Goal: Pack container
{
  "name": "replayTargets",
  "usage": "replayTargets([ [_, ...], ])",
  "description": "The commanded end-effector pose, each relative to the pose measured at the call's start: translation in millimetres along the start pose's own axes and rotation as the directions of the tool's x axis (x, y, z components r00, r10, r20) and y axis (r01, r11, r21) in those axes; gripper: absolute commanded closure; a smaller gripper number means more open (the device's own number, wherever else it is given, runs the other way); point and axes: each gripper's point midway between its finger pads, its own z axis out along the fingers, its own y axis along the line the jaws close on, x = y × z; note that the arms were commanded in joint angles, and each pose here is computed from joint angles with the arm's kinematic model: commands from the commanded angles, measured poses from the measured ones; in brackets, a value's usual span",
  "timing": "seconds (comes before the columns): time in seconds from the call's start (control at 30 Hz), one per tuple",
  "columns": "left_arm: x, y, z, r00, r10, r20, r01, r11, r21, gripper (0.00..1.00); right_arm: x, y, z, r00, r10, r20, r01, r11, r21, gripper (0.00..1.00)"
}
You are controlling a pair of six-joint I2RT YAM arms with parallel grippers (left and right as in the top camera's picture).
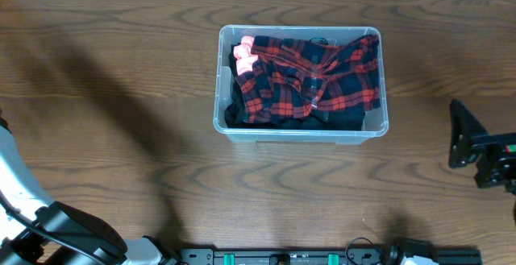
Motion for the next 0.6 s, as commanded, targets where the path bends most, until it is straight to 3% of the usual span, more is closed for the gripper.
replayTargets([
  [0.0,2.5,5.0,-1.1,1.000,-0.007,-0.002,0.006,1.000,-0.017,0.02,18.8,0.0,11.1,1.000,0.002,0.012,-0.002,1.000,0.005,0.01],
  [0.2,2.5,5.0,-1.1,1.000,-0.007,-0.002,0.006,1.000,-0.017,0.02,32.8,-1.7,26.2,0.988,-0.033,0.153,0.030,0.999,0.025,0.01],
  [0.57,2.5,5.0,-1.1,1.000,-0.007,-0.002,0.006,1.000,-0.017,0.02,79.4,-6.2,70.6,0.957,-0.069,0.283,0.057,0.997,0.049,0.01],
])
